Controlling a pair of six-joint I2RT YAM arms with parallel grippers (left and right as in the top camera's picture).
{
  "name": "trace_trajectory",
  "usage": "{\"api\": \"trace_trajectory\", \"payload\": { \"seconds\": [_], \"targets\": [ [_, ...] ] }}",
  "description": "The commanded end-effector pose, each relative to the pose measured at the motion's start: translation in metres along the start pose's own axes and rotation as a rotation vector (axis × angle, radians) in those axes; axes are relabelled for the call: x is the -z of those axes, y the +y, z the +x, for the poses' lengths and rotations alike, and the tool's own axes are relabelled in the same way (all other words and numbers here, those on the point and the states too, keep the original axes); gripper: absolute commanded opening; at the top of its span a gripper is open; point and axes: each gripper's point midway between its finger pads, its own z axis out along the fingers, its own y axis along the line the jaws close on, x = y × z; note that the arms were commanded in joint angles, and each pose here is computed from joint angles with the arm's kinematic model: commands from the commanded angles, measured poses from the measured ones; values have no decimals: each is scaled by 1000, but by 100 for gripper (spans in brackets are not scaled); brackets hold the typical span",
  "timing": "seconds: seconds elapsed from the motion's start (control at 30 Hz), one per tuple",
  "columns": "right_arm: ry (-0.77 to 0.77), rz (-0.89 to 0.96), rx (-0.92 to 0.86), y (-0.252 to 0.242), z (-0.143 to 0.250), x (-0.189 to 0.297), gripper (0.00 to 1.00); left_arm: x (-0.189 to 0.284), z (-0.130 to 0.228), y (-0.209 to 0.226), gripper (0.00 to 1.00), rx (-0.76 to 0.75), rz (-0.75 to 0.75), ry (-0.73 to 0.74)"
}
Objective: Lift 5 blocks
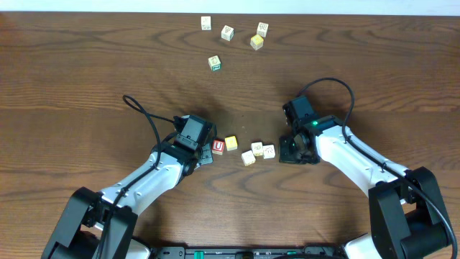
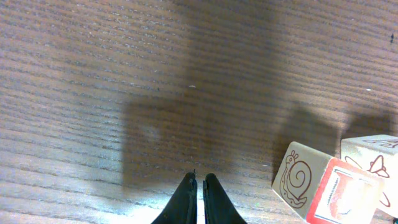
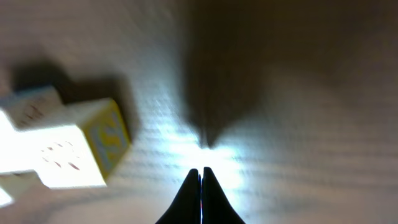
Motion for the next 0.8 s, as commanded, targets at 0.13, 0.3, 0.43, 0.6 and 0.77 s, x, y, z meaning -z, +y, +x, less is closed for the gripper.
{"api": "trace_trajectory", "payload": {
  "seconds": [0.13,0.3,0.43,0.6,0.77],
  "targets": [
    [82,-8,32,14,26,-2,1,1,-1,-1,7,4,1,1],
    [98,-45,99,35,38,-3,1,1,-1,0,7,4,-1,-1],
    [84,-64,150,52,42,-4,1,1,-5,5,7,3,-32,-24],
    [49,-92,192,67,41,-4,1,1,-8,8,7,4,-52,-40],
    [5,-128,208,79,32,-4,1,1,-10,11,7,11,-60,-45]
  ]
}}
